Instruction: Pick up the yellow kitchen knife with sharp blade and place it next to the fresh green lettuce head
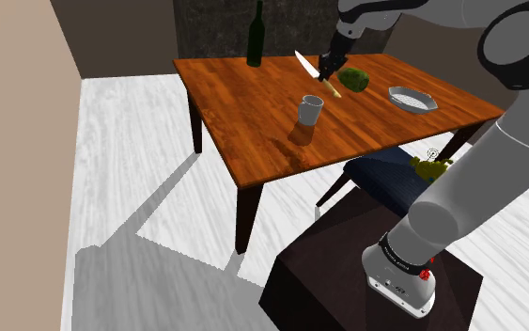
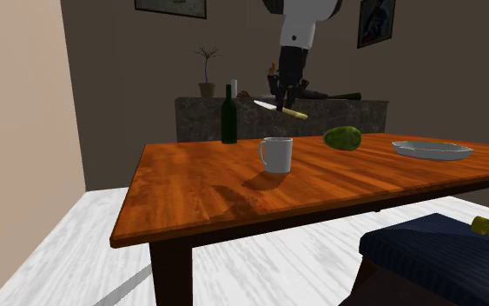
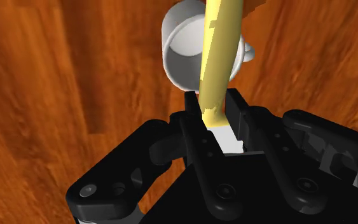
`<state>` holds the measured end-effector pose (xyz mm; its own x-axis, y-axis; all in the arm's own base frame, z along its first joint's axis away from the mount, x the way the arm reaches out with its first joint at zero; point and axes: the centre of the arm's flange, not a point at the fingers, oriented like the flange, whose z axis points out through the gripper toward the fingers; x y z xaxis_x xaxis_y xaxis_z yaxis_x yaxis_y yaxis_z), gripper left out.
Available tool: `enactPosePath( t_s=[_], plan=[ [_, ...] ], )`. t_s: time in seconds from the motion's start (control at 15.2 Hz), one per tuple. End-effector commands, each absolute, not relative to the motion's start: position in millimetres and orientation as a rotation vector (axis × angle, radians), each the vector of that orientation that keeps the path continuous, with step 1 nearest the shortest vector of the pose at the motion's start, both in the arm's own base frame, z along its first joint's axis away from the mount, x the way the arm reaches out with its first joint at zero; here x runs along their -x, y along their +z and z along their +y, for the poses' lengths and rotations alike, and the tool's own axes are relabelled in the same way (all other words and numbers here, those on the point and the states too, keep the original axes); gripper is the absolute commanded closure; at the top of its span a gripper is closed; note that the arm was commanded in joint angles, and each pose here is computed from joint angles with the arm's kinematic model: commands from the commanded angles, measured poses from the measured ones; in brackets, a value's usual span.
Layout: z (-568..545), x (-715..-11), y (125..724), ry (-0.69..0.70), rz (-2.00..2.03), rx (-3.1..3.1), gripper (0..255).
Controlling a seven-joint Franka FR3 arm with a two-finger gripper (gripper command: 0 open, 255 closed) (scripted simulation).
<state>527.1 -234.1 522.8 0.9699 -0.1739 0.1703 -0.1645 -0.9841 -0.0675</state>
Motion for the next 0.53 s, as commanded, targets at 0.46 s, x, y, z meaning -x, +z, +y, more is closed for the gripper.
enactPosePath(
  t_s=[0.46],
  plan=[
    [-349,-497,524,-0.273,0.261,3.066,255]
  ],
)
